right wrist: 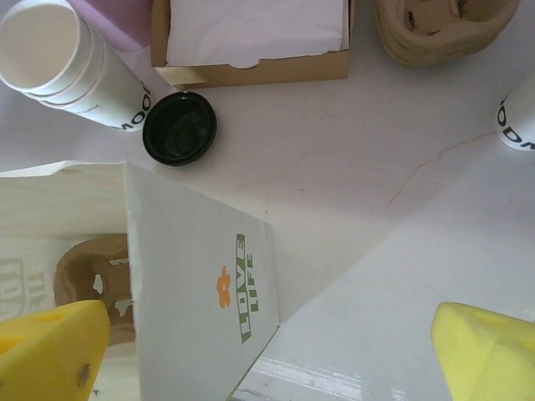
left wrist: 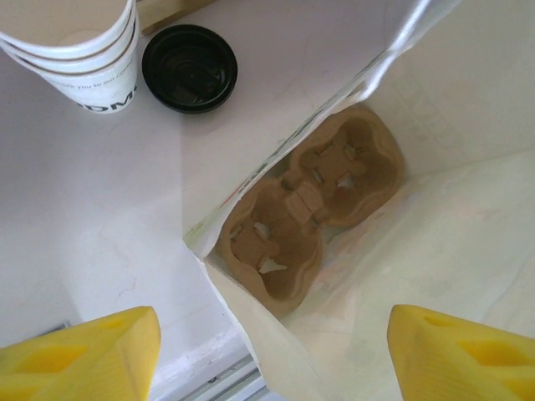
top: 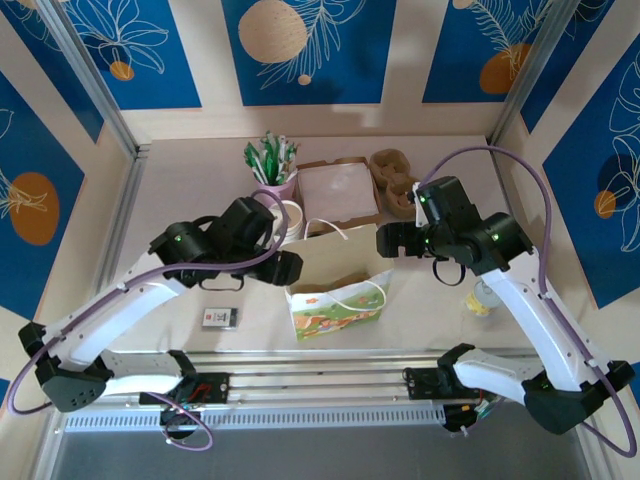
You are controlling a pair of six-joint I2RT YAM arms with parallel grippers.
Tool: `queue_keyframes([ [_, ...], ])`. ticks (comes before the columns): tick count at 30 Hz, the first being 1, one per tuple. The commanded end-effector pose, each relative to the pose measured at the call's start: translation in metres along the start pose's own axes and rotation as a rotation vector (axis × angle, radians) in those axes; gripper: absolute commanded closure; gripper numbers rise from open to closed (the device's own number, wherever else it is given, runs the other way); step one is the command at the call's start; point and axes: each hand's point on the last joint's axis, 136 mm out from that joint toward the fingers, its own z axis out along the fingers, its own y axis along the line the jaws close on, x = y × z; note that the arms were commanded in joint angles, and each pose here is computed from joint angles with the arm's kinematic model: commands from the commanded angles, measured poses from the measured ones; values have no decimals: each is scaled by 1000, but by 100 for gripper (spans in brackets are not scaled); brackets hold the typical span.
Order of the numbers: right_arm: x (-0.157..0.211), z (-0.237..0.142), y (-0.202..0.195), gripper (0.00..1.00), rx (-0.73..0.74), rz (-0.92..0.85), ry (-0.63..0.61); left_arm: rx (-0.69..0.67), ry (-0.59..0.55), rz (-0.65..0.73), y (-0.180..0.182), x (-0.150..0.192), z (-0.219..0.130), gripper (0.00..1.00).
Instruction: Pack the takeout coffee
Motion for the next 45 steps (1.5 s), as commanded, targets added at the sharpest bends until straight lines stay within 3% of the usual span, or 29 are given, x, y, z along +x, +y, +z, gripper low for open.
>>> queue_keyframes([
  [1, -1, 9, -11, 1, 33, 2, 5, -34, 29, -11, 6, 2, -1, 33],
  [14, -28, 31, -72, 1, 192, 222, 15, -52, 62, 21, 6, -8, 6, 50],
  [18, -29, 32, -83, 1, 244, 237, 26, -42, 63, 30, 3, -14, 7, 49],
  [21, -35, 26, -88, 1, 240, 269, -4, -30, 63, 32, -1, -19, 7, 40],
  [28, -41, 12, -91, 1, 210, 308, -63, -19, 68, 32, -7, -26, 10, 39],
  [36, -48, 1, -90, 1, 179, 325, -102, -11, 101, 27, -10, -26, 29, 51],
  [45, -54, -3, -93, 1, 184, 321, -124, -44, 84, 48, -7, -39, 24, 66],
])
